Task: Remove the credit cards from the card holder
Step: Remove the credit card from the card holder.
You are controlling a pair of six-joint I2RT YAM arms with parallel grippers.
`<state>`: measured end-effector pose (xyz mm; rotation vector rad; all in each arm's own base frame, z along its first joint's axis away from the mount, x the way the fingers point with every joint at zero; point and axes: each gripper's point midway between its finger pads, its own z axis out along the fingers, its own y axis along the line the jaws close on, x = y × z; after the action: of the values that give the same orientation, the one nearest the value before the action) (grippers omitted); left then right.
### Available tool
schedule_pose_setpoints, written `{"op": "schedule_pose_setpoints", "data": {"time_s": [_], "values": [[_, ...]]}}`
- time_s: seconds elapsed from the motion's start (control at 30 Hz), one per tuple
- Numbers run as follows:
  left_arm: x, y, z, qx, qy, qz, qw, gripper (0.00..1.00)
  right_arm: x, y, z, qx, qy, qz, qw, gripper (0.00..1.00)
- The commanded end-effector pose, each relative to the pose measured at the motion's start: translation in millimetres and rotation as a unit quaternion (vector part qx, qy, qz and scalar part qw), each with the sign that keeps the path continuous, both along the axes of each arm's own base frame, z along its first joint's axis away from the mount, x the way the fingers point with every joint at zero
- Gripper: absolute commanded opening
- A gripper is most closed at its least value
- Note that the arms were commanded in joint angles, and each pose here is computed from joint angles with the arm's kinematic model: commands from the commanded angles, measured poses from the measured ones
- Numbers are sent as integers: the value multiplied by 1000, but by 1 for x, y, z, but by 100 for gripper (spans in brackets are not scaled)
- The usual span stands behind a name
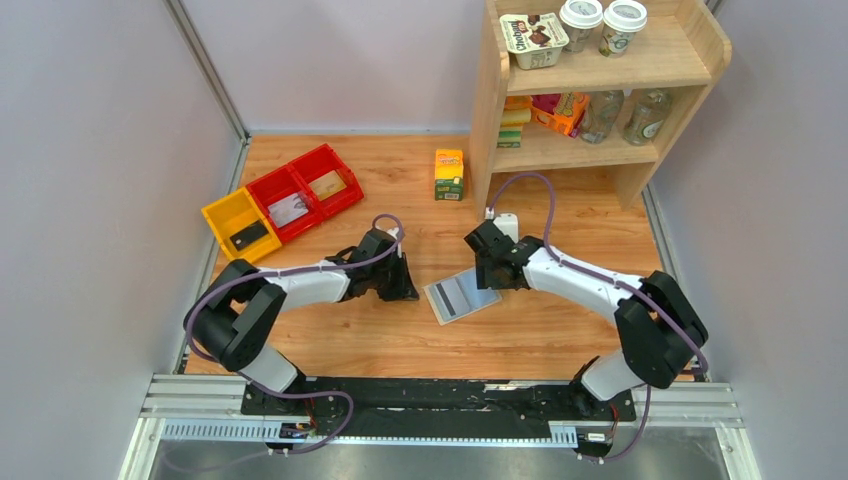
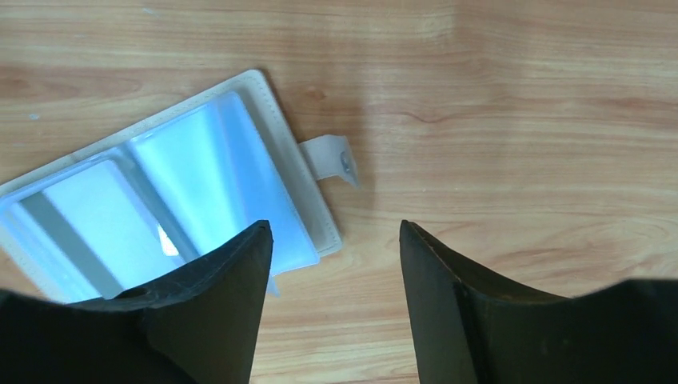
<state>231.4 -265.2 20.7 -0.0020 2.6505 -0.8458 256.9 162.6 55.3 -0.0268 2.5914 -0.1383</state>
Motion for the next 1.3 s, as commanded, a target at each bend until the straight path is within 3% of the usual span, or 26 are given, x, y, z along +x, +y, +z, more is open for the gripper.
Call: {"op": "schedule_pose_setpoints", "data": {"time_s": [0.0,0.13,0.33,0.5,0.83,1.27], "values": [[7,-1,29,-10,-44,-6,999,15,10,41,31,94,-51,74,992,64],[12,-5,51,-28,-69,0,997,27,2,78,48,185,-57,150,969,62],[17,-8,66,-39,-83,4,996,37,1,76,35,169,-39,143,974,57],[18,-12,67,-47,-81,1,996,37,-3,81,39,182,-41,173,967,56],[14,-13,65,-50,-74,1,996,38,-17,97,-9,195,55,167,965,53],[3,3,60,-33,-75,14,997,39,-34,148,-10,197,61,204,957,47]]}}
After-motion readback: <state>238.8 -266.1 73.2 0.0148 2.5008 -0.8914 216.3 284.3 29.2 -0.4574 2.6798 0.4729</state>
